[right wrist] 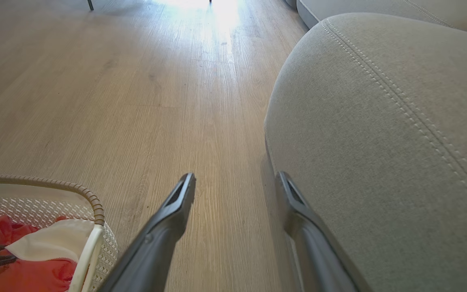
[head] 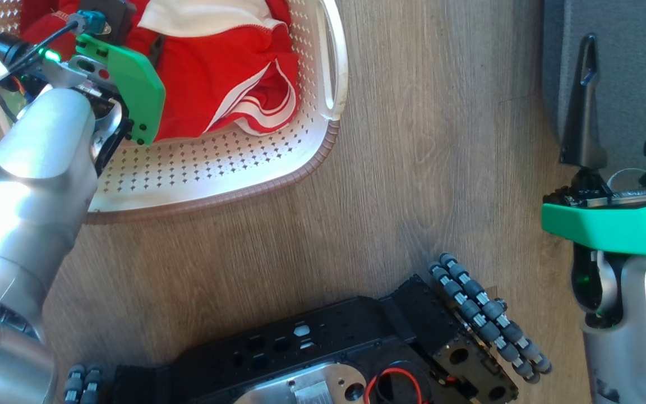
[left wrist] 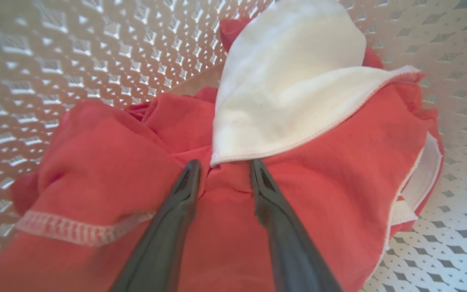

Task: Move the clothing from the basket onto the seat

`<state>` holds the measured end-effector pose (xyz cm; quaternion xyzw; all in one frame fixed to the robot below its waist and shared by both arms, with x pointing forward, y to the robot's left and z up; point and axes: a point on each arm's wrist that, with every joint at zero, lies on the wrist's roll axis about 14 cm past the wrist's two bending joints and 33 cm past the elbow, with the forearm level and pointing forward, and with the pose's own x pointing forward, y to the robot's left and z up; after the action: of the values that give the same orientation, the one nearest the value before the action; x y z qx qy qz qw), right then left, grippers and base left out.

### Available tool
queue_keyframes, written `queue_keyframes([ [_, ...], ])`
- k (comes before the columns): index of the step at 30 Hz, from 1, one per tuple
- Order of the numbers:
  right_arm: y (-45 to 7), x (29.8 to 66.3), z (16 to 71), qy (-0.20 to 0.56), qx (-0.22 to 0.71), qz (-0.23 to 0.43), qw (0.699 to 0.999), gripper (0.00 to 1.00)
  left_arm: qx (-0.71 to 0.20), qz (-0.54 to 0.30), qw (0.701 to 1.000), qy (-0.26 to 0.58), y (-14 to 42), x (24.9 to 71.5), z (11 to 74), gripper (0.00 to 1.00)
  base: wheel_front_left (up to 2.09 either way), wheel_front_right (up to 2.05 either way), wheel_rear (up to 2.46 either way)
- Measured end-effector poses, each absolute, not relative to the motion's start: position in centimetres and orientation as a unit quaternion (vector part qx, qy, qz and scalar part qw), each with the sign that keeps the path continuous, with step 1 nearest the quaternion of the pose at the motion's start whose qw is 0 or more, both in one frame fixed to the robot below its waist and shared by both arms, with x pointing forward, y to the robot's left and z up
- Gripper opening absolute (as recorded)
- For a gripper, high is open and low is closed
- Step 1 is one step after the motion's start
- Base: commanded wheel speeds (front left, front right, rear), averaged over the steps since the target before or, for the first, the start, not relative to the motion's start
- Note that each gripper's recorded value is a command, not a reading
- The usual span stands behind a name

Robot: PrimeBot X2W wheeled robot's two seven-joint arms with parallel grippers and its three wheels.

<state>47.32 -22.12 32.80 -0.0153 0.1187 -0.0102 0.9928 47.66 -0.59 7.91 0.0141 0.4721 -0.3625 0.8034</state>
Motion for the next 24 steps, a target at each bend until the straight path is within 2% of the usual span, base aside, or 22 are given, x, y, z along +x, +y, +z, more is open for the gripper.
queue_keyframes([
  [2,-22.2,47.3,32.7,0.119,-0.015,-0.011,0.993,1.0,0.012,-0.362,0.803,0.473,-0.7,47.7,7.9,0.53,0.0,0.0,0.0],
  [5,-22.1,47.3,32.6,0.12,-0.015,-0.01,0.993,1.0,0.01,-0.363,0.804,0.471,-0.8,47.8,8.0,0.47,0.0,0.0,0.0],
  [8,-22.1,47.3,32.5,0.121,-0.014,-0.01,0.993,1.0,0.008,-0.364,0.804,0.47,-0.8,47.7,7.9,0.34,0.0,0.0,0.0],
  [9,-22.1,47.3,32.5,0.121,-0.014,-0.01,0.992,1.0,0.008,-0.365,0.803,0.471,-0.9,47.6,7.9,0.13,0.0,0.0,0.0],
  [10,-22.1,47.3,32.5,0.121,-0.014,-0.01,0.992,1.0,0.009,-0.367,0.802,0.471,-0.9,47.5,7.9,0.0,0.0,0.0,0.0],
  [17,-22.1,47.3,32.4,0.122,-0.013,-0.01,0.992,1.0,-0.002,-0.37,0.8,0.472,-1.3,47.2,8.0,0.0,0.0,0.0,0.0],
  [24,-22.0,47.4,32.8,0.117,-0.008,-0.011,0.993,1.0,-0.047,-0.361,0.826,0.431,-2.5,49.3,10.3,0.0,0.0,0.0,0.0],
])
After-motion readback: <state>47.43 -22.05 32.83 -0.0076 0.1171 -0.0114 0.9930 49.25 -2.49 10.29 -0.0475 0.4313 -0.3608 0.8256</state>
